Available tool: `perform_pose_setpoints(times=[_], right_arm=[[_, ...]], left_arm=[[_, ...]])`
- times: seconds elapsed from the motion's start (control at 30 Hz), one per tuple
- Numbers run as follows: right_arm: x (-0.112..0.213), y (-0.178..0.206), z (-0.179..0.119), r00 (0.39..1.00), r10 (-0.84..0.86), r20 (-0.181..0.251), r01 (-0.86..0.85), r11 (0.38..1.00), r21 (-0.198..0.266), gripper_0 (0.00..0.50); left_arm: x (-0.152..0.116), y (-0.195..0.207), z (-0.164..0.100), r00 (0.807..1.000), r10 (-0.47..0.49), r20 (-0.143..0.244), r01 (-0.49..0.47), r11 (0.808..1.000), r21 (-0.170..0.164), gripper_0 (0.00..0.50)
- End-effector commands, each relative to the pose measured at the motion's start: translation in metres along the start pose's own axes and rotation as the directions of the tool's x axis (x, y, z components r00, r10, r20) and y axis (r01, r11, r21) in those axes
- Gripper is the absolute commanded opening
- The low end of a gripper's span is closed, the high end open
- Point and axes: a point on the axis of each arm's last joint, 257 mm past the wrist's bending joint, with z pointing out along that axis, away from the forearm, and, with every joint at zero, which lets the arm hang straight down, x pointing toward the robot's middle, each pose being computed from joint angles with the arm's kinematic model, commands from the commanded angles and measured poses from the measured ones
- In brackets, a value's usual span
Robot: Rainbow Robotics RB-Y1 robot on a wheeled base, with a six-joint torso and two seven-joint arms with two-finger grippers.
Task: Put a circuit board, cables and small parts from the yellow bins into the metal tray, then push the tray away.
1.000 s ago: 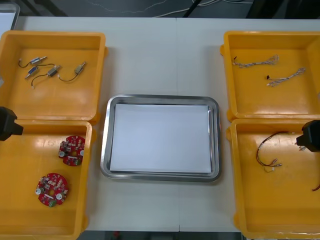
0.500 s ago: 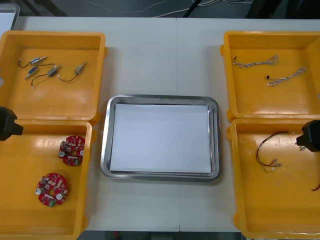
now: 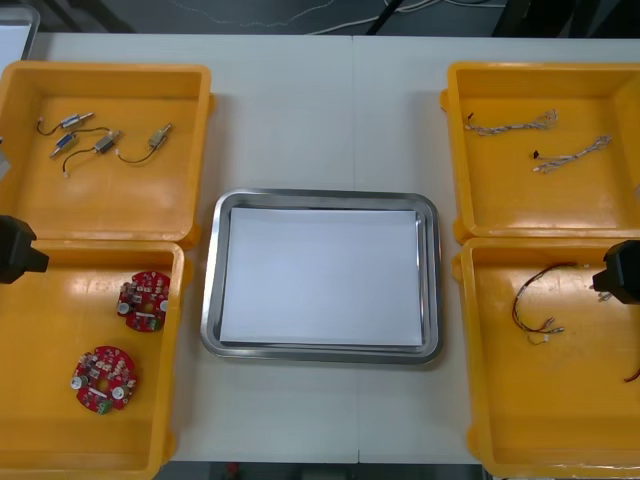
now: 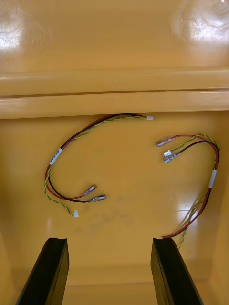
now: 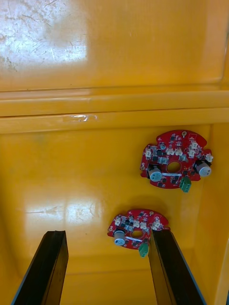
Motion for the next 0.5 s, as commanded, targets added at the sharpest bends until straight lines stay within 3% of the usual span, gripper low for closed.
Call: perform_pose_setpoints(times=[0.03, 0.3, 0.33, 0.5], right_arm=[[-0.002, -0.003, -0.007, 0.999, -0.032, 0.03, 0.031, 0.999, 0.008, 0.5], [-0.002, -0.003, -0.007, 0.999, -0.032, 0.03, 0.031, 0.999, 0.008, 0.5], [0.013, -0.005, 0.002, 1.0, -0.02, -0.011, 0.02, 1.0, 0.004, 0.5], [0.019, -0.011, 0.003, 1.0, -0.003, -0.022, 0.003, 1.0, 0.011, 0.5]], left_arm=[[0.006, -0.001, -0.004, 0.991, 0.13, -0.021, -0.13, 0.992, 0.0, 0.5], [0.0, 0.003, -0.009, 0.991, 0.135, -0.008, -0.135, 0.991, -0.011, 0.5], [-0.001, 0.003, -0.009, 0.991, 0.137, -0.007, -0.137, 0.991, -0.011, 0.5], [-0.002, 0.004, -0.004, 0.99, 0.134, 0.039, -0.135, 0.991, 0.007, 0.5]])
